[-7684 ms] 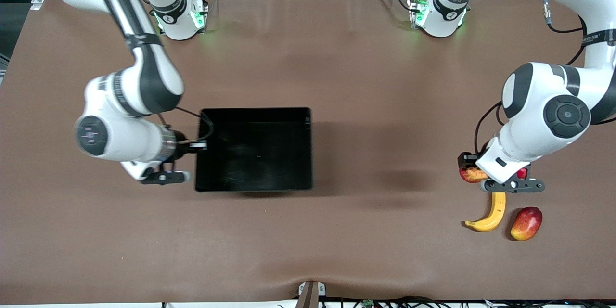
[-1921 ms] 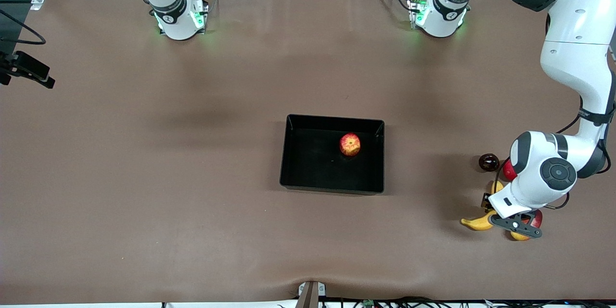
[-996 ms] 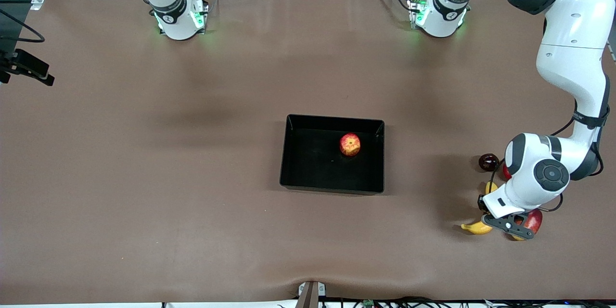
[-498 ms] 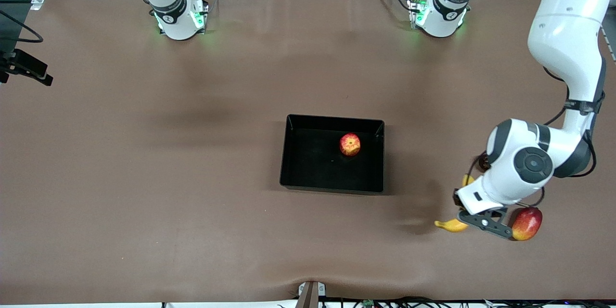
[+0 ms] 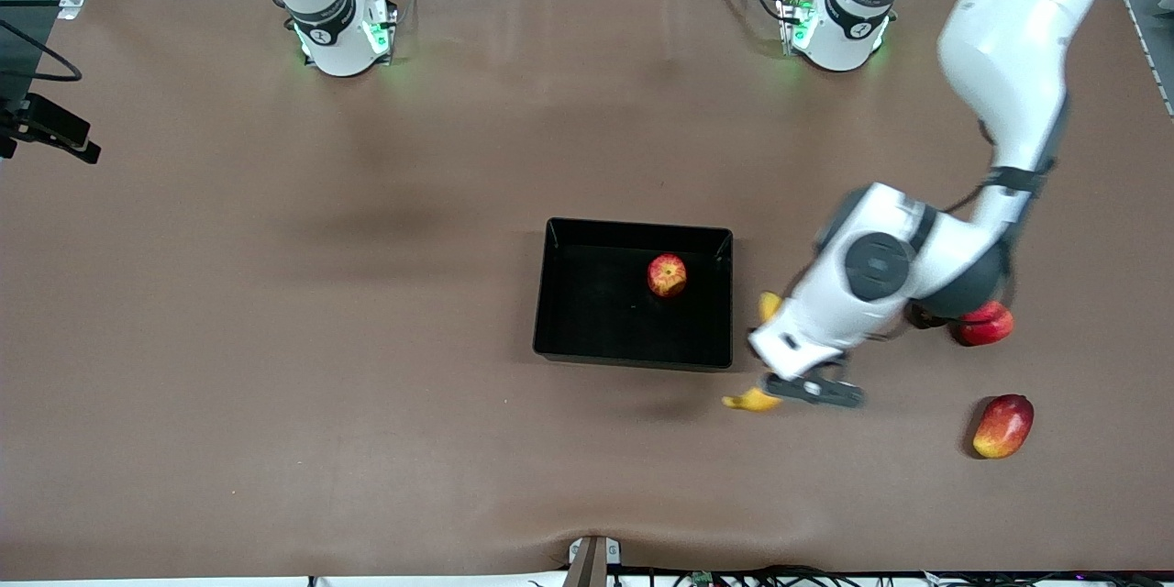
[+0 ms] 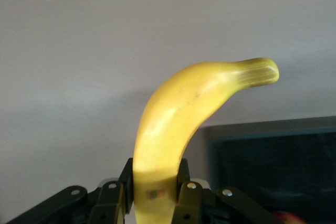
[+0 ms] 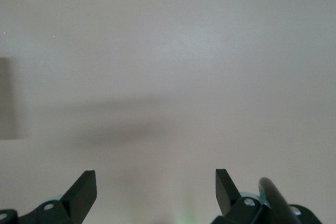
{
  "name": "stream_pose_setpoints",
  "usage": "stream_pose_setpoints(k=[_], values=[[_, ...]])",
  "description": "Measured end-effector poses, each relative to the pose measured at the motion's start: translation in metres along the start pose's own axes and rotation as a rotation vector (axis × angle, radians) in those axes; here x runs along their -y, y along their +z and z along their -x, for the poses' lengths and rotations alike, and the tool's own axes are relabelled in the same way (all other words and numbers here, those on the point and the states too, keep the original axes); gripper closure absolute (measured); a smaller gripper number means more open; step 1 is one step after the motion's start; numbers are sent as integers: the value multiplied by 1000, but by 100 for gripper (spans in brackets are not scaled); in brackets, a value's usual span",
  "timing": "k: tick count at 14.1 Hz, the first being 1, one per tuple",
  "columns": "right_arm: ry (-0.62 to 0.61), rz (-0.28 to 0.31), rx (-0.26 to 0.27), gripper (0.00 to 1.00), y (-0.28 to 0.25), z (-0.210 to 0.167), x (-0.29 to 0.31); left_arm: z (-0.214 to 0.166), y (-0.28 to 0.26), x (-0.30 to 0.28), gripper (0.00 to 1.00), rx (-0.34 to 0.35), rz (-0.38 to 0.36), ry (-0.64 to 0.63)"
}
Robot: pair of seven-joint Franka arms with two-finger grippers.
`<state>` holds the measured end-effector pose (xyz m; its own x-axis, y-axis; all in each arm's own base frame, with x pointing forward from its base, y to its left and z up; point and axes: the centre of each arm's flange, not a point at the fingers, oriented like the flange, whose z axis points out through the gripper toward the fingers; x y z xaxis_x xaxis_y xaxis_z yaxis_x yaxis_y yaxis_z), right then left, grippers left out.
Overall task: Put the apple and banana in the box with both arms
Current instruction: 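Carry the banana over the black box with the left gripper, then lower the banana into the box and open the left gripper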
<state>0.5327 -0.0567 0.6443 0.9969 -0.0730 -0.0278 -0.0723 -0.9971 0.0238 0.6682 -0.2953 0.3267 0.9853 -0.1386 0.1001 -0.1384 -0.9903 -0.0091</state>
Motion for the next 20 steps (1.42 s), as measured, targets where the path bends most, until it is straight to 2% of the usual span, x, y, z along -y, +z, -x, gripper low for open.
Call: stream_pose_setpoints(k=[3, 8, 12, 16, 20], values=[[0, 0, 0, 0, 0, 0, 0, 28, -2, -81, 66, 0, 8, -49], [0, 0, 1, 0, 0, 0, 0, 59, 18, -149, 66, 8, 0, -99], [2, 0, 2, 0, 0, 0, -1, 78, 39, -187, 66, -15, 9, -121], [3, 0, 2, 0, 0, 0, -1, 84, 80, -200, 66, -56, 2, -109], [4, 0, 2, 0, 0, 0, -2, 92, 114, -203, 66, -41, 4, -99]])
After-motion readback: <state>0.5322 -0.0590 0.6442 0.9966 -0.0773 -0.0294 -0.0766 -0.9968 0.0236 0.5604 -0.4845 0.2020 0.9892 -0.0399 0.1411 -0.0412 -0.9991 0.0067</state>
